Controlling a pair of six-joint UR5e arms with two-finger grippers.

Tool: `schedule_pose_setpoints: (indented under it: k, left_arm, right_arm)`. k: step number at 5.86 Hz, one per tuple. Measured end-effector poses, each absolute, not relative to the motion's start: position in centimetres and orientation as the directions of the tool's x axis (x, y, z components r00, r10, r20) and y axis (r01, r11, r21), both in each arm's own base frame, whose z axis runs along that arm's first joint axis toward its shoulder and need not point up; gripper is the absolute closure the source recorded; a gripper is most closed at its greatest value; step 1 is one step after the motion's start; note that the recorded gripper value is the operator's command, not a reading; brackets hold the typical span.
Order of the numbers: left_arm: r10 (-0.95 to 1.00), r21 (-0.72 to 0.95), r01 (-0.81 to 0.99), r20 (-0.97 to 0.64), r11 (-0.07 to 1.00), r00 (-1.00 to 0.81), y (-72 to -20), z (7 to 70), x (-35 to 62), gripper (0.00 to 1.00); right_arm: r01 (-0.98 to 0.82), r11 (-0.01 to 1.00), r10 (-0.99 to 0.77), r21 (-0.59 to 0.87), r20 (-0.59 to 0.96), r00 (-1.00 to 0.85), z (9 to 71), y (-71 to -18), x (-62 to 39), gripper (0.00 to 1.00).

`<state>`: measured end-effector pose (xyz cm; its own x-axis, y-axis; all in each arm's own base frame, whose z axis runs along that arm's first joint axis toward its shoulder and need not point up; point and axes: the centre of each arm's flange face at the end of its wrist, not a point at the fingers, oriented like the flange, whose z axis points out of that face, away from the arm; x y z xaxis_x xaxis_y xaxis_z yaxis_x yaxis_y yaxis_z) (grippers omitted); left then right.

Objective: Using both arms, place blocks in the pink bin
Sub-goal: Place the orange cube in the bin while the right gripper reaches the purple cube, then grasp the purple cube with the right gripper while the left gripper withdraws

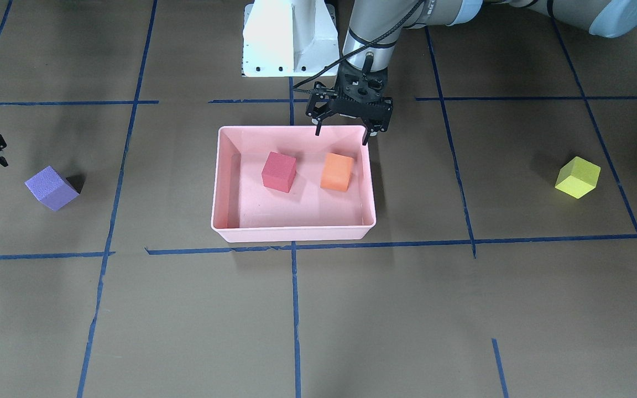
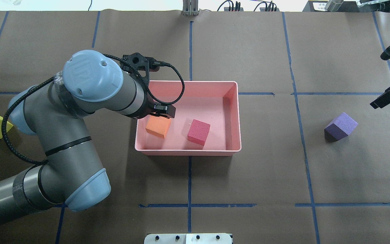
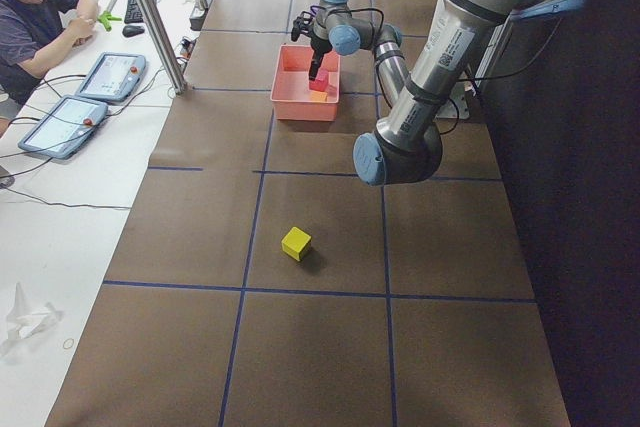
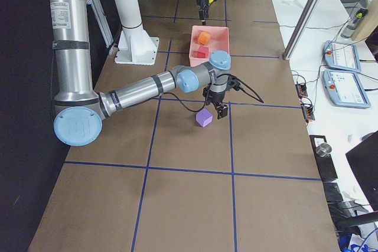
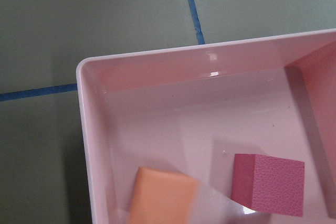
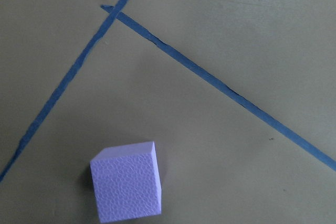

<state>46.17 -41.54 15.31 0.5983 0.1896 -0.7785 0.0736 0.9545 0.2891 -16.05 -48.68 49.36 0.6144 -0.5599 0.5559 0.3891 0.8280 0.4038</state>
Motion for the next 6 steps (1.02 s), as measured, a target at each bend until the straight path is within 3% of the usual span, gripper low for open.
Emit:
schedule_pose_setpoints:
  k: [6]
  left_arm:
    - [0.193,0.289,0.065,-0.774,0.955,0.603,-41.0,15.8,46.6,0.00]
  right_arm:
    - [0.466,0.806,-0.591,0.366,0.553,0.588,53.3,-46.1,-24.4,0.00]
